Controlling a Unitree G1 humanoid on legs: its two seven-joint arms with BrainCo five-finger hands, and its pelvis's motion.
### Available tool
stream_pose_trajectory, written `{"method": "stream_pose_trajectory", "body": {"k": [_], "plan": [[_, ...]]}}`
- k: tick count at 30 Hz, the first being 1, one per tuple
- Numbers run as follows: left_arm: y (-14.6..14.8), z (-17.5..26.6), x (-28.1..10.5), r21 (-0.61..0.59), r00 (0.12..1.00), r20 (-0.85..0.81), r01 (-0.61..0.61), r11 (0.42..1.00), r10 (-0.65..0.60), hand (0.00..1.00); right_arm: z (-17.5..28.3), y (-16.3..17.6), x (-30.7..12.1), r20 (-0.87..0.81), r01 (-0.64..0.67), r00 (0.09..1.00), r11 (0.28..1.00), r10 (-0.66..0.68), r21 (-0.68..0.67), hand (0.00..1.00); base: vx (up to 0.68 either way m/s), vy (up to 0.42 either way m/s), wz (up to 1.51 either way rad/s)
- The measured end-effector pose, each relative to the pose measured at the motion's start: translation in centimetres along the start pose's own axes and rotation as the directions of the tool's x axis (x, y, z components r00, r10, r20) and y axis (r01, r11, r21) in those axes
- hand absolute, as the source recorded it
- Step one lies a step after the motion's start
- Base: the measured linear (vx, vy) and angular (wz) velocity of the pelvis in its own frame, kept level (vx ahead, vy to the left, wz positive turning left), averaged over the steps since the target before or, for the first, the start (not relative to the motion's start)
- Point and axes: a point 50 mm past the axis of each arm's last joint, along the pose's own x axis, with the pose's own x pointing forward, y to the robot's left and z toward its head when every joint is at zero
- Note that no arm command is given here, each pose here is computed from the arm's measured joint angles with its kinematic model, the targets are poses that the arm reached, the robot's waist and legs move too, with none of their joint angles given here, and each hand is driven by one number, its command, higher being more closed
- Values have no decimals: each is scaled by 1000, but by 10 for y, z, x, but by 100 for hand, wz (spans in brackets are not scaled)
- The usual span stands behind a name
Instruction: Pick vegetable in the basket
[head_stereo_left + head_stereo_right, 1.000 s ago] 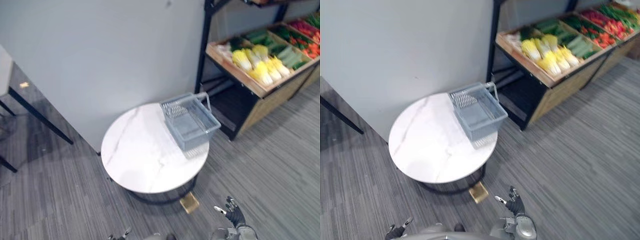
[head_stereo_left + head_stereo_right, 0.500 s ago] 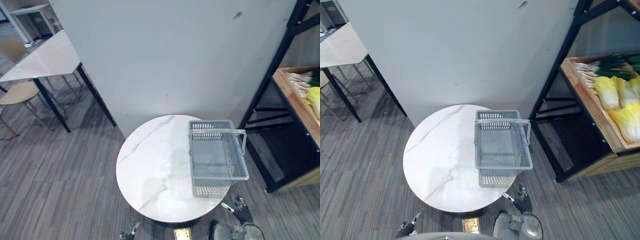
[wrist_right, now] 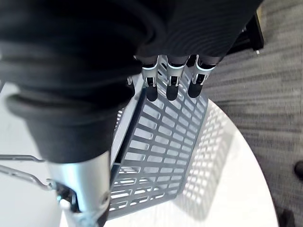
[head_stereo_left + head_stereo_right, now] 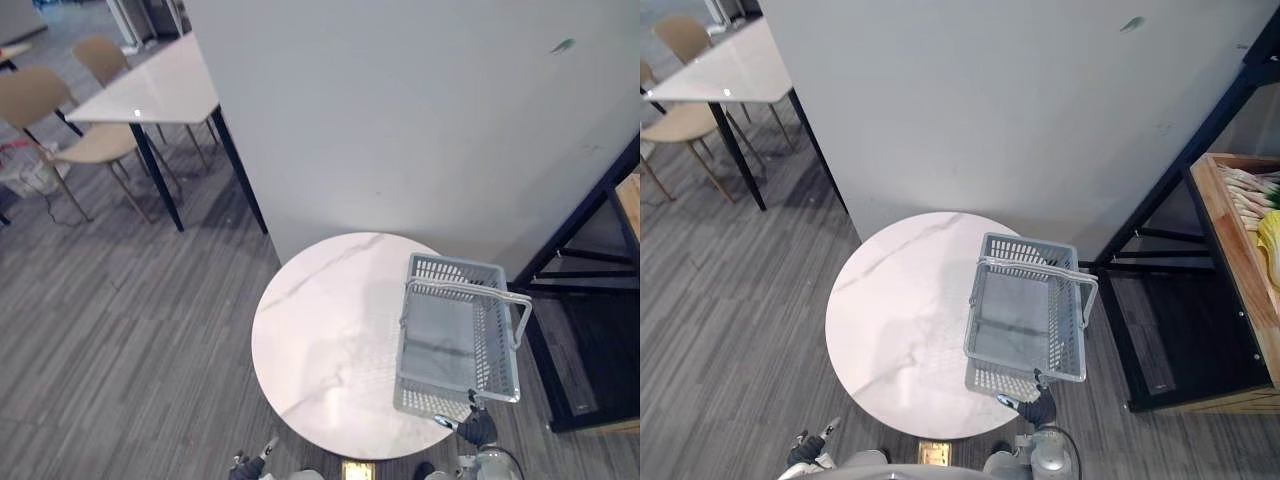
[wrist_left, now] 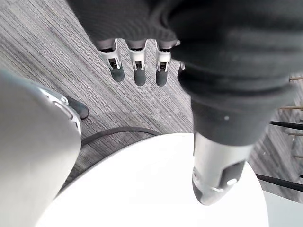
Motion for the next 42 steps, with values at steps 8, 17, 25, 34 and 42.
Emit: {"method": "stream_pose_trajectory", "body": {"k": [8, 17, 25, 34, 42], "plan": [[12, -4, 0, 90, 999, -35, 28, 996, -25, 0, 39, -92, 28, 136, 360, 925, 933, -356, -7, 0, -57, 36, -12], [13, 13, 5, 97, 999, 3, 34, 995, -35, 0, 31, -115, 28, 24, 445, 896, 896, -444, -6, 0, 33, -9, -5], [13, 33, 8, 102, 996, 67, 44, 994, -51, 0, 166, -180, 31, 525, 689, 619, 724, -584, -6, 0, 38, 11, -4], [5, 30, 6, 126, 995, 56, 78, 989, -85, 0, 280, -187, 17, 848, 776, 372, 628, -376, -62, 0, -32, 4, 4], [1, 27, 5, 120, 994, 48, 95, 988, -101, 0, 301, -166, 21, 885, 719, 455, 626, -95, -302, 0, -53, 14, 7]]}}
